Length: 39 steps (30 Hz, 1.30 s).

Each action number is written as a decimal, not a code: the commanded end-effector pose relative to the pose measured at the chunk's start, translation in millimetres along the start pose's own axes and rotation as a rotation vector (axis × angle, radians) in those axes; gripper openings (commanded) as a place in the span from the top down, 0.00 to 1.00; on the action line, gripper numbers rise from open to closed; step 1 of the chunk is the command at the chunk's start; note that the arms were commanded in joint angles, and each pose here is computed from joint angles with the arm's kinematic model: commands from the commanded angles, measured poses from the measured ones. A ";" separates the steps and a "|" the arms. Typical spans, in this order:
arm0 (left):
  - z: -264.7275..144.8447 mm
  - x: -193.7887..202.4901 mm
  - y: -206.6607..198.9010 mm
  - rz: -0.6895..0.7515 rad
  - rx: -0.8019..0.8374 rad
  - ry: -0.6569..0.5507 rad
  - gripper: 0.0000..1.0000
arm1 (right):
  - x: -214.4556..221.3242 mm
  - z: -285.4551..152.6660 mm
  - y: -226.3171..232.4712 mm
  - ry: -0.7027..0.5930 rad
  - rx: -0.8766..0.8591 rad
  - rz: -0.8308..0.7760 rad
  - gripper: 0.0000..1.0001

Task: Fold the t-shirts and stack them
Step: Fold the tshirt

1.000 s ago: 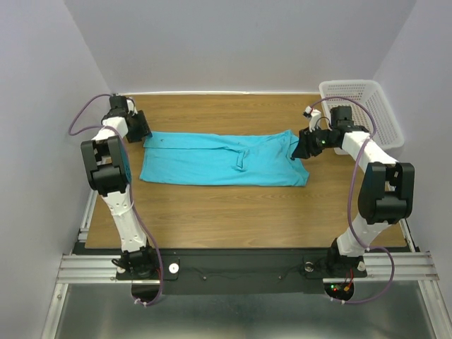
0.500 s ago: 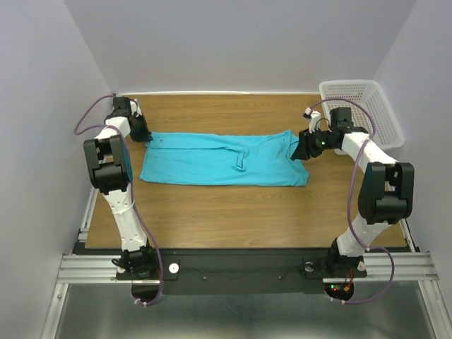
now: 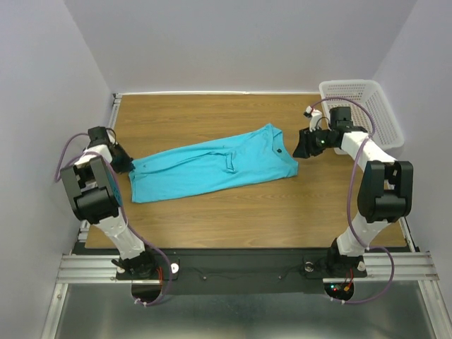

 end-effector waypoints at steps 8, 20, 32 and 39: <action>-29.5 -10.3 5.9 -0.071 -0.008 -0.132 1.00 | -70.7 39.4 -16.4 -0.085 -0.027 0.006 0.46; -55.6 -64.9 15.9 -0.013 -0.122 -0.319 0.49 | -139.9 113.9 -1.5 -0.132 0.040 0.001 0.42; -148.1 -73.2 -21.7 0.044 0.035 -0.596 0.19 | 9.6 27.7 99.8 0.093 -0.493 -0.860 0.39; -174.2 -40.6 -49.2 0.074 0.220 -0.603 0.15 | 64.0 40.3 134.6 0.187 -0.444 -1.174 0.40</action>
Point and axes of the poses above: each gripper's point midway between its finger pads, its own z axis out along the fingers, its own y axis along the line the jaws close on, x = y × z, the point moved 3 cm from there along -z, back along the fingers, and after that the axes turned 10 degrees about z, right-handed, at the moved point
